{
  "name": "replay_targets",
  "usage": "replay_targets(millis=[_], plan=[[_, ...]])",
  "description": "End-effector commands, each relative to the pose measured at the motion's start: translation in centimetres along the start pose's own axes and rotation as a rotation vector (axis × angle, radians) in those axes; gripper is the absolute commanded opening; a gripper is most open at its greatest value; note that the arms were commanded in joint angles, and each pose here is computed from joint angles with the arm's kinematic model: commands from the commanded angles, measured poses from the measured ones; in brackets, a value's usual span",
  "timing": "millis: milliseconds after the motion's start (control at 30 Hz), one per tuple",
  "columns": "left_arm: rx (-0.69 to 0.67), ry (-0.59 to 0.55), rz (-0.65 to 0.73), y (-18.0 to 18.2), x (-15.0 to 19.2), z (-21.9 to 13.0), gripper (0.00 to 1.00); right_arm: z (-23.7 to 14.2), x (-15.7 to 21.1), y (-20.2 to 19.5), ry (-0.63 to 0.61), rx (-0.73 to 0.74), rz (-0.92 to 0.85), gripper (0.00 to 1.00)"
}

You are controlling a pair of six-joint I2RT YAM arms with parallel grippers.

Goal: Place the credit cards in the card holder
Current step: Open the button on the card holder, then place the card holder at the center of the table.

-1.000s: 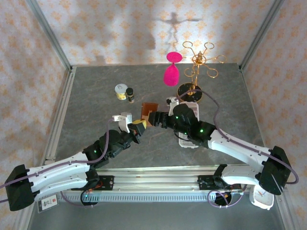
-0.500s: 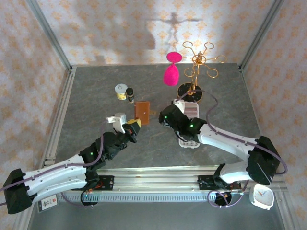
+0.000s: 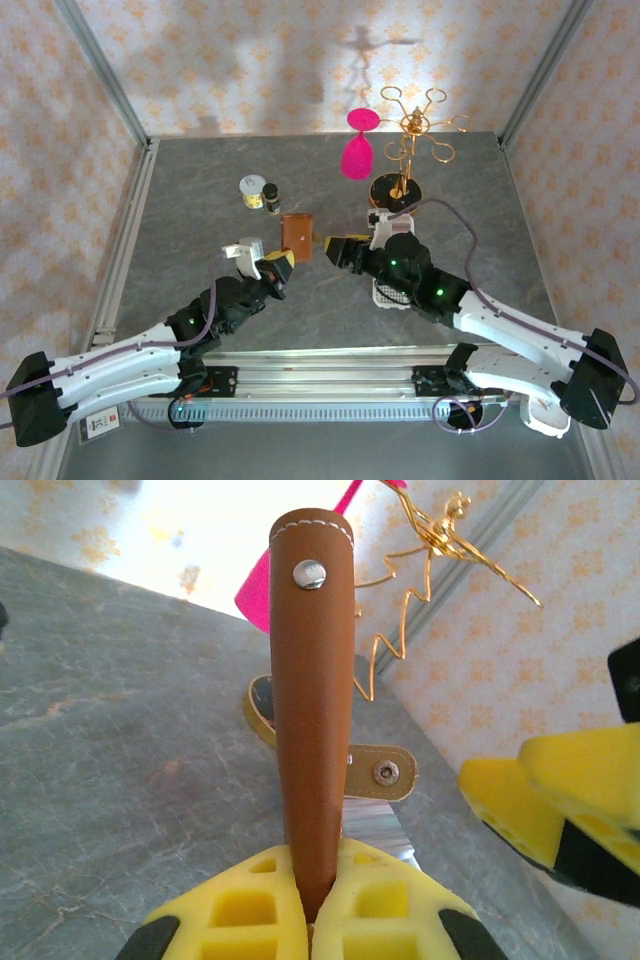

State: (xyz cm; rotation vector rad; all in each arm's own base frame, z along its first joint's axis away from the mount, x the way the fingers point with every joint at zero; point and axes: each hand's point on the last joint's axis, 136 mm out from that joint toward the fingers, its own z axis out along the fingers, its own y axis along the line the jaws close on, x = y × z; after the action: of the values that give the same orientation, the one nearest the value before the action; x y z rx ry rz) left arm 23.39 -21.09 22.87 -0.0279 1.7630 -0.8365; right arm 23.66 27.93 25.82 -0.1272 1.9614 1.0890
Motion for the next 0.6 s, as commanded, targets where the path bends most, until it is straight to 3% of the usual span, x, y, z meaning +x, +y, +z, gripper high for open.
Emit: replay_targets(millis=[0, 333, 567], plan=[[0.103, -0.002, -0.042, -2.2, -0.5, 0.0, 0.00, 0.1, -0.1, 2.2, 0.008, -0.104, -0.021, 0.64], [0.137, 0.003, -0.047, -2.8, -0.3, -0.1, 0.00, 1.7, 0.9, -1.7, 0.038, 0.096, -0.008, 0.50], [0.127, 0.026, -0.075, -2.4, 0.4, 0.0, 0.00, 1.9, 0.9, -1.8, 0.030, 0.093, 0.006, 0.26]])
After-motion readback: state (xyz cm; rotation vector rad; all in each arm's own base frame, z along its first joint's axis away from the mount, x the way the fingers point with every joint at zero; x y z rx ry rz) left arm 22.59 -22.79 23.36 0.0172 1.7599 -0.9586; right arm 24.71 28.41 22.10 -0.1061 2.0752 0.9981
